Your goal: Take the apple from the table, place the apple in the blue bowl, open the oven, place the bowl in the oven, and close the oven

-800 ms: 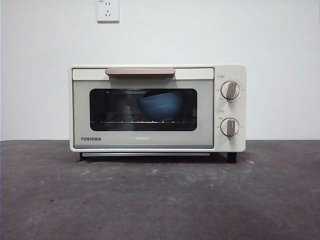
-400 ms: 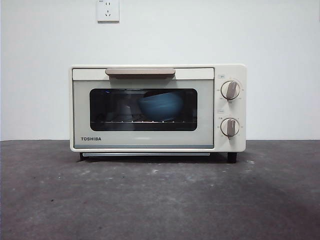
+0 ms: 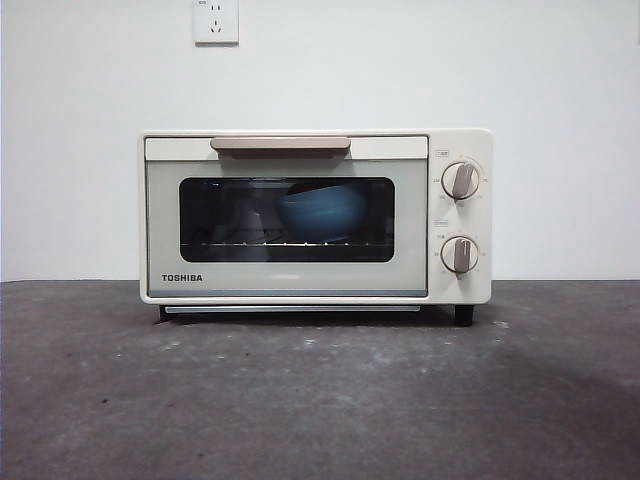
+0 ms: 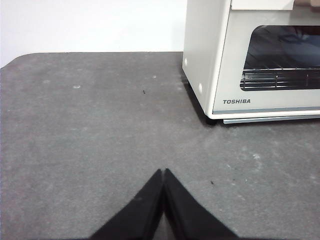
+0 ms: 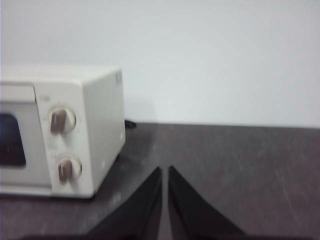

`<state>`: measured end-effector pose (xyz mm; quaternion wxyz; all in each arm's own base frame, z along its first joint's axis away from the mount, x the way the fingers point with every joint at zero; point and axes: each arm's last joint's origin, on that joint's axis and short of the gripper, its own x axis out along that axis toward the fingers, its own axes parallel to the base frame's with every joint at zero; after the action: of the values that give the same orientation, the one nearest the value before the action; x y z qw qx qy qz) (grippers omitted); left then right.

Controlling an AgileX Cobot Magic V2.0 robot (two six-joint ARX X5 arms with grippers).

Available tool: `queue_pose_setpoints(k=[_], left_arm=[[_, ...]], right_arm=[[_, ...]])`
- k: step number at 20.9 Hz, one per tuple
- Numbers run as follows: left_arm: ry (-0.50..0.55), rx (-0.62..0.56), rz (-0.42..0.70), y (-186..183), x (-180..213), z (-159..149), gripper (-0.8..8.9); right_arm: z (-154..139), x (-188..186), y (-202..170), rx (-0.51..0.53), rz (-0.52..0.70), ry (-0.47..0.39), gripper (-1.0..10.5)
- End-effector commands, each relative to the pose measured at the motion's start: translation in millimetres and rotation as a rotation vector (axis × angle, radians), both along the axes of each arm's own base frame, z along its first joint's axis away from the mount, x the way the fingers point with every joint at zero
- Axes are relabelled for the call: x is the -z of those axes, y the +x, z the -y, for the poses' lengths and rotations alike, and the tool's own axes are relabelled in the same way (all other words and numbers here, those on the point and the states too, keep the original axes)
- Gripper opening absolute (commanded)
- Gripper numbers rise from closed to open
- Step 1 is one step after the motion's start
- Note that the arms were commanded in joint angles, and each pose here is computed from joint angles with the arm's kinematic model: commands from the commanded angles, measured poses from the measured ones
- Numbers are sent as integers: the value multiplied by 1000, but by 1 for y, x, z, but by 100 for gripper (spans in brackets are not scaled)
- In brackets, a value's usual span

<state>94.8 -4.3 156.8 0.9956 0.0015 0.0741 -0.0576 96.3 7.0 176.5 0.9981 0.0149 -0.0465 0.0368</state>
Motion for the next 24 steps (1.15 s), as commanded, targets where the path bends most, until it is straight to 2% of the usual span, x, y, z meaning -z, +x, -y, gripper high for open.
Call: queue_pose_setpoints(k=[1, 9, 12, 24], left_arm=[[-1, -6, -25, 1, 8, 0, 8], [-1, -6, -25, 1, 8, 0, 8], [-1, -6, -25, 1, 8, 0, 8], [-1, -6, -25, 1, 8, 0, 8]], right_arm=[[0, 7, 1, 0, -56, 8, 4], [0, 27, -1, -4, -271, -3, 4], [-1, 27, -1, -12, -269, 32, 4], [0, 25, 0, 0, -246, 33, 4]])
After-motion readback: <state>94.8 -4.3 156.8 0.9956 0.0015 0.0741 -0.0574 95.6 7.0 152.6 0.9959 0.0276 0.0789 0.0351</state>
